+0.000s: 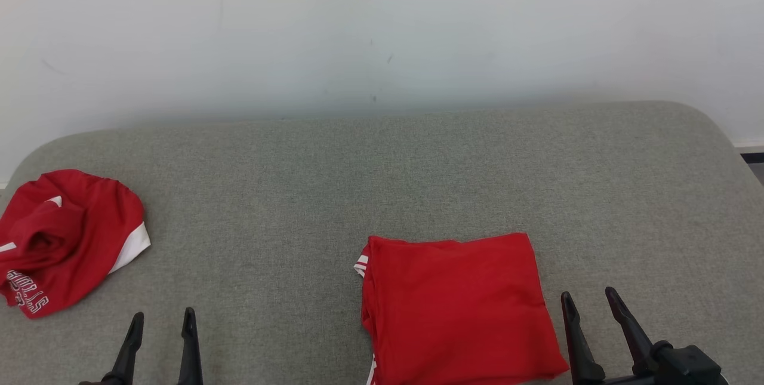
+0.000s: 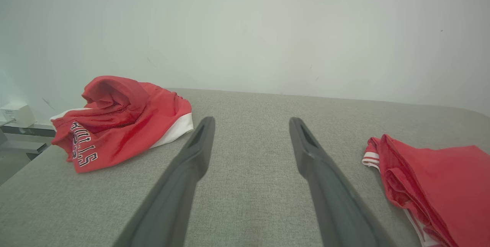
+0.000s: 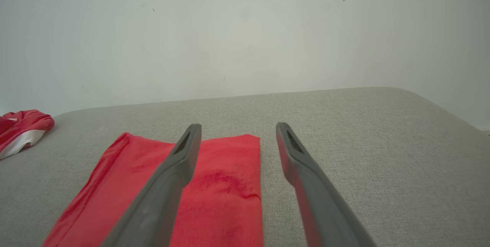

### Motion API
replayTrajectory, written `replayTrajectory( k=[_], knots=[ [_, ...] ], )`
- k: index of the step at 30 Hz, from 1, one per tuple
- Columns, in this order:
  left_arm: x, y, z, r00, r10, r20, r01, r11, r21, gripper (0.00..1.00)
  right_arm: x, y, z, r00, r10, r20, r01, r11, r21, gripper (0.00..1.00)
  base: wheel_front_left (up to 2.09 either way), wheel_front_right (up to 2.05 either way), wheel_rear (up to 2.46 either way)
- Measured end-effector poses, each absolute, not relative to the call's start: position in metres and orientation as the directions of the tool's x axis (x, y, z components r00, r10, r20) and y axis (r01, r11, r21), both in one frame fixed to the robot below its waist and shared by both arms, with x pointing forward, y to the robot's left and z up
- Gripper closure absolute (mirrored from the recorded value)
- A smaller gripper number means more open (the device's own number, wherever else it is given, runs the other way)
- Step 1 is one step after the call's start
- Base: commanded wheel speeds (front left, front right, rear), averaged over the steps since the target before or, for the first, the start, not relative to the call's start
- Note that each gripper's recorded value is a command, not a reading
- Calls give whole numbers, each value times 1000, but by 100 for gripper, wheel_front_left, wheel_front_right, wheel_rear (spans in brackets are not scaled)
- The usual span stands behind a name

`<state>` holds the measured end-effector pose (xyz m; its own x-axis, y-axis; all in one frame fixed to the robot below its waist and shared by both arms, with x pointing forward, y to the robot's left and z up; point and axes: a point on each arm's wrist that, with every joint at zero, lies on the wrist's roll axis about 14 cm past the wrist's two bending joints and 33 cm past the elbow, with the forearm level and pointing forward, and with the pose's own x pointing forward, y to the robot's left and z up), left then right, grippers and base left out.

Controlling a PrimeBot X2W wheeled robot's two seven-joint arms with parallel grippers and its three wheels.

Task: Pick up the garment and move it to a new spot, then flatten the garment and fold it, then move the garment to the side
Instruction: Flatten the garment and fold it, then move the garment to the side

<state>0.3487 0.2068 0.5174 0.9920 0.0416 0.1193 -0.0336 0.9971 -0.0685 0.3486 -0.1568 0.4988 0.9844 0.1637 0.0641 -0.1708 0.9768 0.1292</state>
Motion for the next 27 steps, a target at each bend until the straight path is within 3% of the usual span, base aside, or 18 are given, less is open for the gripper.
replayTrajectory(
  k=[17,27],
  knots=[
    [346,208,513,993,53,105,-45,996,-79,0,350,-157,495,985,166,52,-171,977,129,0,0,0,0],
    [347,209,508,994,57,89,-50,995,-81,0,382,-163,495,983,184,-6,-183,981,60,0,0,0,0]
  ],
)
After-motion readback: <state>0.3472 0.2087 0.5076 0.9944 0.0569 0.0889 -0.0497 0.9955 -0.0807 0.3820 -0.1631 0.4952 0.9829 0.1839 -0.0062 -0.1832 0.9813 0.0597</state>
